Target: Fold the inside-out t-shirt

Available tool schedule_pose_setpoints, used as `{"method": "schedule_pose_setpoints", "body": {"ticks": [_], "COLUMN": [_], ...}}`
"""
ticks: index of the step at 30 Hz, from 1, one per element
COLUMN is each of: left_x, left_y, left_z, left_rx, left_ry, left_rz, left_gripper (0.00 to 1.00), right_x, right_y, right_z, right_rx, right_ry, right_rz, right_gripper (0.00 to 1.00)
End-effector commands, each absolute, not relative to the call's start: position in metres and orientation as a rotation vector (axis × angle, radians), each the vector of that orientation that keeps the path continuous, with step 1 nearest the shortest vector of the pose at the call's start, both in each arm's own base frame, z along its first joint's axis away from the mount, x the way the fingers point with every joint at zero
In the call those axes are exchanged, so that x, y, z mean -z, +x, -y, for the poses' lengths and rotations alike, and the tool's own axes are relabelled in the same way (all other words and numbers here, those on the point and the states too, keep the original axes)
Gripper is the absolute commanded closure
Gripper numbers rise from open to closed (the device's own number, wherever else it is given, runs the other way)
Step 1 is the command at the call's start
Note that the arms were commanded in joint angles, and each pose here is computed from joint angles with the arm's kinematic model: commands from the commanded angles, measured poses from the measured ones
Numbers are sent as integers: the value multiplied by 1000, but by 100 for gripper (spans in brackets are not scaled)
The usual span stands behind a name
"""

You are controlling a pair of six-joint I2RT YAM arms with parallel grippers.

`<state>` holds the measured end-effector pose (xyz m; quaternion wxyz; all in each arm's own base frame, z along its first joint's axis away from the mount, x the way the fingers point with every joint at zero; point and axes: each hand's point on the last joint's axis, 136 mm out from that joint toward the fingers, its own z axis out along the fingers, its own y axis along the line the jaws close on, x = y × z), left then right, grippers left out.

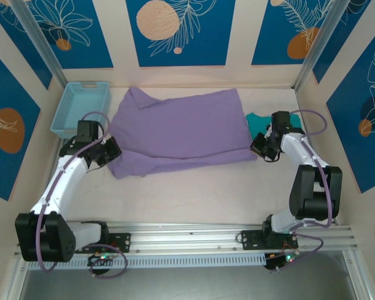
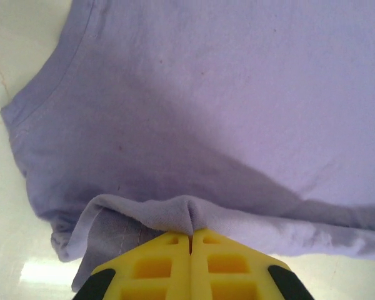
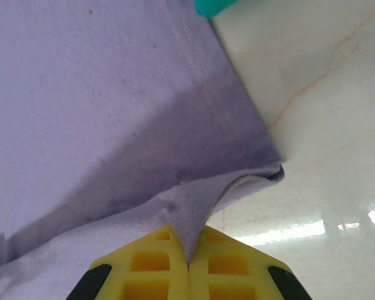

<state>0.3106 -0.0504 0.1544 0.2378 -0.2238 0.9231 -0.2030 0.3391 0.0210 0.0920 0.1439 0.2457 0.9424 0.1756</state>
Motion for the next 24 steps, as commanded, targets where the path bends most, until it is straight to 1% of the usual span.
{"method": "schedule_pose_setpoints", "body": {"ticks": [1,5,8,11,12,14,15,17,18,21,24], "left_x": [-171,-174,-165,-148,-141,-131,-127,-123,-124,-132,-135], "left_y": [336,360,383,415,429,456,468,478,478,461,431], "left_z": [43,34,27,18,16,13,11,6,5,2,9], "left_rx": [564,546,521,488,469,462,448,413,401,374,386], "left_ry": [-593,-629,-671,-723,-734,-742,-744,-753,-751,-742,-732], "left_rz": [-2446,-2393,-2364,-2336,-2336,-2332,-2338,-2361,-2363,-2324,-2285], "left_gripper": [100,100,100,100,98,89,81,70,64,53,48], "right_x": [-101,-99,-93,-83,-78,-71,-69,-72,-76,-88,-85], "right_y": [358,380,403,432,444,463,471,474,472,452,425], "right_z": [-23,-23,-24,-28,-28,-26,-24,-24,-25,-27,-36], "right_rx": [-523,-503,-498,-490,-490,-481,-473,-467,-465,-407,-378], "right_ry": [679,673,675,668,669,660,655,631,600,523,483], "right_rz": [-2689,-2684,-2682,-2683,-2687,-2686,-2688,-2689,-2681,-2664,-2684], "right_gripper": [95,94,94,90,87,80,76,67,64,58,55]}}
